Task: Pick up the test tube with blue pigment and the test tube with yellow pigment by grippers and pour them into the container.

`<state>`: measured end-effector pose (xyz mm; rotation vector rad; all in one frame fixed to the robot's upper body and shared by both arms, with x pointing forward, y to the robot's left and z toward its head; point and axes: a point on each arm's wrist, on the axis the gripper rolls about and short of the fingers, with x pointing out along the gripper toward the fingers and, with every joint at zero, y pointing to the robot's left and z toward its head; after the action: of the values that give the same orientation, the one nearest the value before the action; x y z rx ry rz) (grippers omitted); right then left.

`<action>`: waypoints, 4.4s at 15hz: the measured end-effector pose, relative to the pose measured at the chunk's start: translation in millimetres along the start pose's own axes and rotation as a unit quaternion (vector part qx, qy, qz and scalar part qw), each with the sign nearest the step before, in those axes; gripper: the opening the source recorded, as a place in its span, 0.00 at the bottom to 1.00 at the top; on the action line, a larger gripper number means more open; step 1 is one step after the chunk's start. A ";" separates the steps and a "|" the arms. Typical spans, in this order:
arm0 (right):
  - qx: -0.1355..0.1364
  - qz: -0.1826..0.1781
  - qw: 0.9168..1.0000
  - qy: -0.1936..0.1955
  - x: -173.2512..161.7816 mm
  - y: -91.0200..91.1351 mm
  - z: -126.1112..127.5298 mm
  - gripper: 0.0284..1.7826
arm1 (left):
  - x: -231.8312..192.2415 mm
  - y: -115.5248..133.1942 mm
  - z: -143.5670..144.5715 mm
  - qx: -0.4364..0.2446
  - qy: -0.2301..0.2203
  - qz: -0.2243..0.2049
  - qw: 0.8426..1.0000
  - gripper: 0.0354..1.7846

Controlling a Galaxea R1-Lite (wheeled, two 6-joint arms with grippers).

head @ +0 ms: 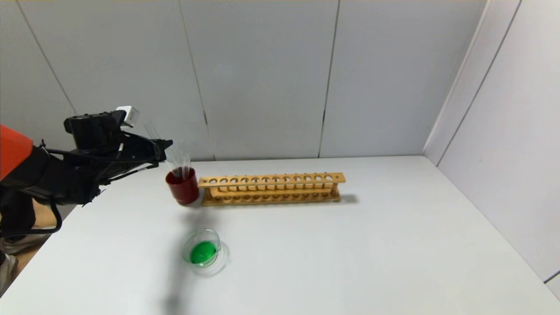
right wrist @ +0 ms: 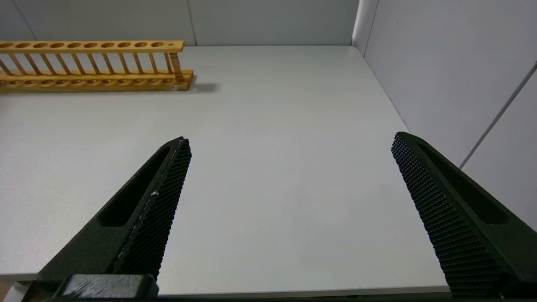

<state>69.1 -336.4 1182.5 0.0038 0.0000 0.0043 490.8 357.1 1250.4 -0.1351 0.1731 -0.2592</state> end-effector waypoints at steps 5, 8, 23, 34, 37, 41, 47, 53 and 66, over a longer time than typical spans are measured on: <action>0.000 0.000 1.000 0.000 0.0 0.0 0.0 0.98 | 2.6 2.5 -16.1 -0.002 -0.005 0.000 1.000 0.17; 0.000 0.000 1.000 0.000 0.0 0.0 0.0 0.98 | 3.2 3.9 -25.1 -0.005 0.007 0.002 1.000 0.17; 0.000 0.000 1.000 0.000 0.0 0.0 0.0 0.98 | 3.6 9.0 -43.2 0.002 -0.007 0.000 1.000 0.34; 0.000 0.000 1.000 0.000 0.0 0.0 0.0 0.98 | -57.9 -23.1 42.0 0.029 -0.070 0.009 0.997 0.98; 0.000 0.000 1.000 0.000 0.0 0.0 0.0 0.98 | -121.1 -49.4 83.0 0.050 -0.083 0.032 0.995 0.98; 0.000 0.000 1.000 0.000 0.0 0.0 0.0 0.98 | -214.6 -81.0 85.9 0.068 -0.060 0.105 0.990 0.98; 0.000 0.000 1.000 0.000 0.0 0.0 0.0 0.98 | -328.7 -115.8 24.2 0.074 -0.062 0.121 0.988 0.98; 0.000 0.000 1.000 0.000 0.0 0.0 0.0 0.98 | -383.4 -131.8 -43.9 0.095 -0.129 0.054 0.986 0.98; -0.006 0.000 1.000 0.001 0.0 0.0 -0.2 0.98 | -390.2 -120.9 -141.4 0.068 -0.060 0.036 0.995 0.98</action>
<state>69.1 -336.4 1182.3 -0.0091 0.0019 0.0038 63.6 329.5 1190.6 -0.0082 0.0401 -0.1892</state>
